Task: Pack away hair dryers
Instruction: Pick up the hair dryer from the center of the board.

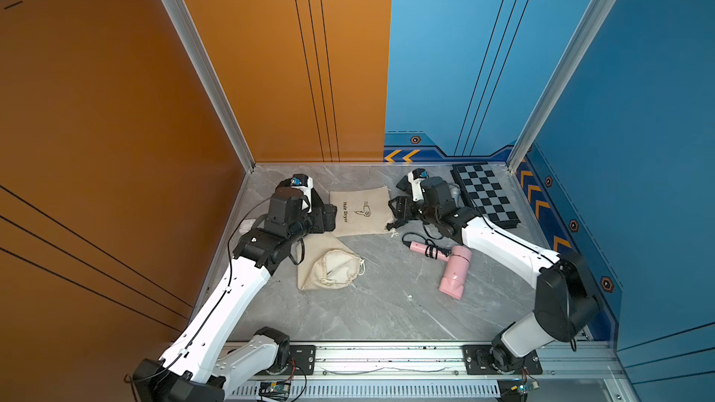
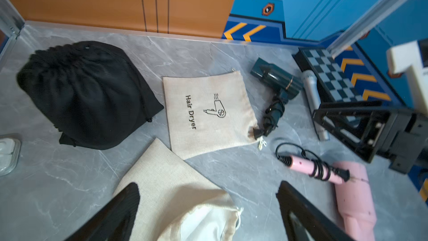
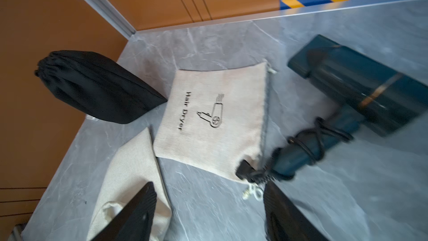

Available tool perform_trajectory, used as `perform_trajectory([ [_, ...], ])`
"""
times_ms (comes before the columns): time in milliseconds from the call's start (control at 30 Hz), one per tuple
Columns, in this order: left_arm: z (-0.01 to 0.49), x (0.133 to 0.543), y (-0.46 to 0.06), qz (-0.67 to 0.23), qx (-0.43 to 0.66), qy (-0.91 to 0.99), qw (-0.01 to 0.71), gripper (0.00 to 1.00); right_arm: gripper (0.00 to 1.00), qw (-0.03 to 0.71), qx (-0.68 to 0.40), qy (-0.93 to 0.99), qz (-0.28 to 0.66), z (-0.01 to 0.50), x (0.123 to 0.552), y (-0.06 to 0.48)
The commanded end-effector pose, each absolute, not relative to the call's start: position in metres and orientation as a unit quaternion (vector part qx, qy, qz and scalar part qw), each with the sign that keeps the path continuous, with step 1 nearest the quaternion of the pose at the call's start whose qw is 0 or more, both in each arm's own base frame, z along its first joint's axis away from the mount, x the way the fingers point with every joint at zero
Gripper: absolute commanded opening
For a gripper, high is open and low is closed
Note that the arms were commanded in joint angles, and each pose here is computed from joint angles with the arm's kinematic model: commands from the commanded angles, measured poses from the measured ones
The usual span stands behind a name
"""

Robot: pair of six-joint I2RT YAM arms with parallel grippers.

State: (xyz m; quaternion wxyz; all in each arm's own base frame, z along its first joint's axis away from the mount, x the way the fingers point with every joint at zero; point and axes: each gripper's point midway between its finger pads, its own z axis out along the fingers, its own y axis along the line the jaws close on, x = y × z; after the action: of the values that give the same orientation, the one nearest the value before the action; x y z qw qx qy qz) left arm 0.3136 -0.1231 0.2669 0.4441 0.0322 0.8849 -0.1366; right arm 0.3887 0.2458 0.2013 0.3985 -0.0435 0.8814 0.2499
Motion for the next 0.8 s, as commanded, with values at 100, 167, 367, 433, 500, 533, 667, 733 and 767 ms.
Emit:
perform_trajectory([
  [100, 0.199, 0.3, -0.174, -0.027, 0.173, 0.92, 0.35, 0.94, 0.74, 0.376, 0.078, 0.912, 0.145, 0.18, 0.342, 0.146],
  [167, 0.19, 0.303, -0.197, -0.042, 0.187, 0.924, 0.332, 0.94, 0.76, 0.369, 0.107, 0.916, 0.118, 0.178, 0.323, 0.118],
  [367, 0.181, 0.315, -0.251, -0.093, 0.204, 0.925, 0.305, 0.94, 0.8, 0.309, 0.182, 0.931, 0.068, 0.144, 0.268, 0.059],
  [433, 0.18, 0.319, -0.261, -0.107, 0.2, 0.927, 0.298, 0.94, 0.82, 0.291, 0.2, 0.933, 0.067, 0.133, 0.255, 0.052],
  [500, 0.178, 0.32, -0.27, -0.122, 0.193, 0.93, 0.289, 0.94, 0.84, 0.279, 0.215, 0.934, 0.067, 0.126, 0.246, 0.048],
  [533, 0.178, 0.321, -0.273, -0.129, 0.19, 0.93, 0.286, 0.94, 0.84, 0.272, 0.222, 0.934, 0.069, 0.122, 0.242, 0.046],
  [667, 0.175, 0.322, -0.287, -0.159, 0.183, 0.931, 0.274, 0.94, 0.87, 0.248, 0.234, 0.937, 0.08, 0.105, 0.227, 0.045],
  [733, 0.173, 0.323, -0.29, -0.166, 0.183, 0.931, 0.27, 0.94, 0.88, 0.238, 0.233, 0.94, 0.078, 0.097, 0.222, 0.044],
  [767, 0.173, 0.323, -0.292, -0.169, 0.183, 0.931, 0.268, 0.94, 0.89, 0.233, 0.232, 0.941, 0.079, 0.094, 0.22, 0.044],
])
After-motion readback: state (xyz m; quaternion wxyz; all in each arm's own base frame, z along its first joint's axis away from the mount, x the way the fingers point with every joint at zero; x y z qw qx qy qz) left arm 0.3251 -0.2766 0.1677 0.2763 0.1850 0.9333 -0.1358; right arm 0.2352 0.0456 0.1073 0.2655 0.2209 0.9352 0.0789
